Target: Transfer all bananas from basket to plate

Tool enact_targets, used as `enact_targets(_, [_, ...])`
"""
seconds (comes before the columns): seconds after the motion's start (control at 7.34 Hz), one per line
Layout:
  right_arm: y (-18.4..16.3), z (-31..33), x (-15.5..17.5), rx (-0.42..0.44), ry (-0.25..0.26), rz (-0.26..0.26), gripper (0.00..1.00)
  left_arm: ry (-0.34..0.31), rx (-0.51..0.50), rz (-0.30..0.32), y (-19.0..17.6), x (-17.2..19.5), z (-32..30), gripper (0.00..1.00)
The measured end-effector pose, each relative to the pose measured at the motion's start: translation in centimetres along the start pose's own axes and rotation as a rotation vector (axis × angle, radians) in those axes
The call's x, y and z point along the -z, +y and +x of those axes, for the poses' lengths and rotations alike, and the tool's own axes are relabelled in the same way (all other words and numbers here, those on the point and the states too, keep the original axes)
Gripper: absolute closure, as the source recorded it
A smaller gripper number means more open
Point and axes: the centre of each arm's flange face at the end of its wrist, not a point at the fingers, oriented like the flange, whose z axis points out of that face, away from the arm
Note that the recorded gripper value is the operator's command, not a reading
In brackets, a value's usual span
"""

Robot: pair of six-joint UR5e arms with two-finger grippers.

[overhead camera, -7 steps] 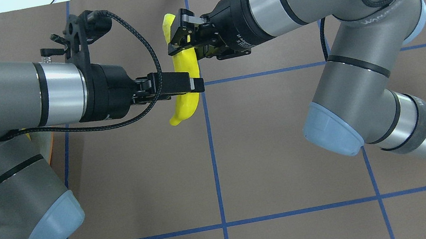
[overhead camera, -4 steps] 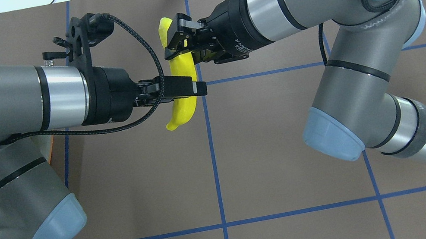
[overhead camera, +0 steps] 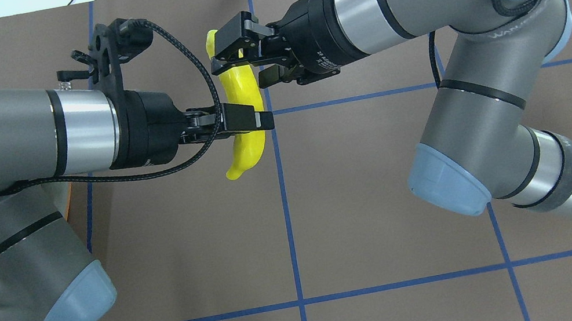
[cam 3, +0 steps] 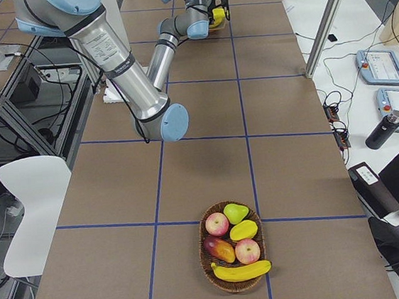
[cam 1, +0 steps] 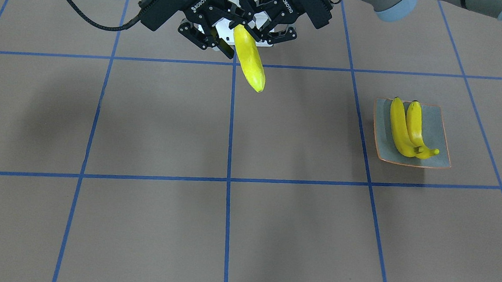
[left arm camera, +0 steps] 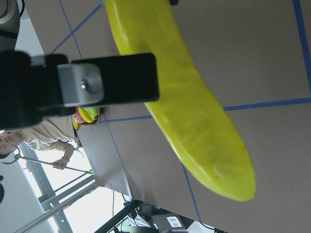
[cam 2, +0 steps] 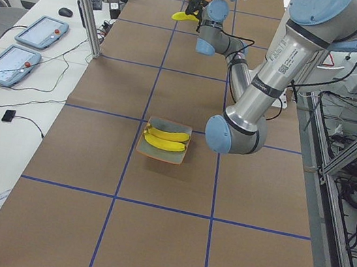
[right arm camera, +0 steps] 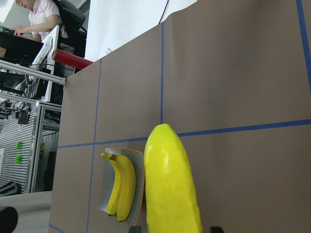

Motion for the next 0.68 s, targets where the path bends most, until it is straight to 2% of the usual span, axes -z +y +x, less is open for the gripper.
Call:
enact_targets(0.27, [-0.9,0.1,0.9,0.011,-0.013,0.02,0.0,-0.005,0.003,-0.002,0.1,0.0,-0.3,1.0])
enact_targets(0.41, [-2.0,0.7,1.5,0.006,0.004,0.039,0.0,-0.018,0.013,-0.007,0.3,0.1,-0.9,1.0])
enact_targets(0.68, [-4.9,3.8,2.7,0.009,0.097,0.069,0.0,-0.094,0.063,-0.038,1.5,0.8,-5.1,1.0])
